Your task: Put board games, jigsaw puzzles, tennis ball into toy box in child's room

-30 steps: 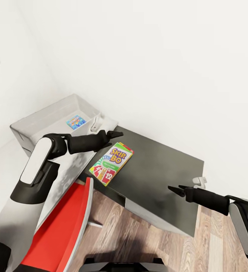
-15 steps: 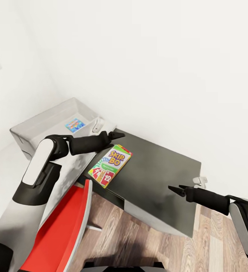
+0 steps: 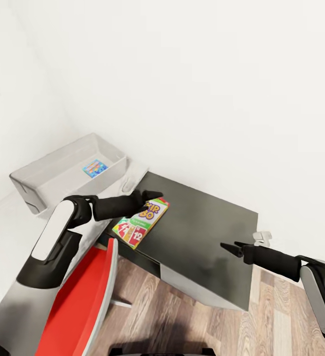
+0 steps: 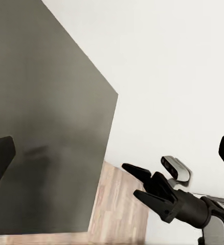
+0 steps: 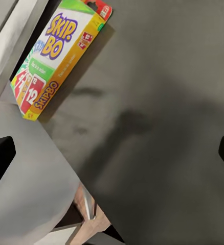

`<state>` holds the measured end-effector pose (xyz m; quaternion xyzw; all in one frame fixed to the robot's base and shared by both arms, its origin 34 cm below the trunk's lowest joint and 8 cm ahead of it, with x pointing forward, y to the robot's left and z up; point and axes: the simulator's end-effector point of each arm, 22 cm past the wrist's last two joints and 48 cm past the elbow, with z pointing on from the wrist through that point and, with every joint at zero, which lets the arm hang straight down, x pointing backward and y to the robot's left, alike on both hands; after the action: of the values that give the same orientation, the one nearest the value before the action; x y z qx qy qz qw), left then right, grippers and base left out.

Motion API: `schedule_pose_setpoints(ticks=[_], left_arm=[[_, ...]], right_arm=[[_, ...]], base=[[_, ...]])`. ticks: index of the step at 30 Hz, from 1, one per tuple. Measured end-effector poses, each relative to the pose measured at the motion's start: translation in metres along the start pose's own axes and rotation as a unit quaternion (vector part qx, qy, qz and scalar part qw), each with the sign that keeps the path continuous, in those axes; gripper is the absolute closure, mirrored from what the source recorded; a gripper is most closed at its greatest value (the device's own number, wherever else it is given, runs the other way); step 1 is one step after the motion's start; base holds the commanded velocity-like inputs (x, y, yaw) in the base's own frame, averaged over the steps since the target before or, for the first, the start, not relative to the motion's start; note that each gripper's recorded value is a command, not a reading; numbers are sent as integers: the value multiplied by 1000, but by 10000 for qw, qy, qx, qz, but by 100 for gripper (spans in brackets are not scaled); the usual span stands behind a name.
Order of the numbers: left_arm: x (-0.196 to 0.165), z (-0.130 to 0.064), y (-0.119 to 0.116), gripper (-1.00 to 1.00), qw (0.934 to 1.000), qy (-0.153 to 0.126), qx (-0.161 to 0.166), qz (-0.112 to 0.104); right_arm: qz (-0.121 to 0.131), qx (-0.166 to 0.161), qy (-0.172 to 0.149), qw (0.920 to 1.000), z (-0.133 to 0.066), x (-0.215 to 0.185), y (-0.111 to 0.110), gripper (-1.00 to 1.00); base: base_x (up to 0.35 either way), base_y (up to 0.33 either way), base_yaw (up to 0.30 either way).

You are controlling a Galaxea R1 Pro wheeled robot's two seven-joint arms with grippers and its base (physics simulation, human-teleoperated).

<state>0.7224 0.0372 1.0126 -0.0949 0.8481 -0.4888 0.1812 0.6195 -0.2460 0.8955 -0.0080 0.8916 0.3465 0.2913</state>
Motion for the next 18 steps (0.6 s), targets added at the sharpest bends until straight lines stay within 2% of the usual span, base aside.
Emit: schedule_pose_setpoints(ticks=[5,10,18], left_arm=[[8,-5,8,-100,9999,-6,42,-161],[3,-20,16,-100,9990,-183,206,-360],[-2,-42,21,-100,9972,-353,479,-459]], right_arm=[[-33,-8,-39,10000,-2,-3,2,-100],[-66,-19,-74,9999,-4,-6,5,-100],[-112,-41,-122,9999,-6,-10,10,-100]], base=[[0,0,-75],[0,0,-75],[0,0,-74]])
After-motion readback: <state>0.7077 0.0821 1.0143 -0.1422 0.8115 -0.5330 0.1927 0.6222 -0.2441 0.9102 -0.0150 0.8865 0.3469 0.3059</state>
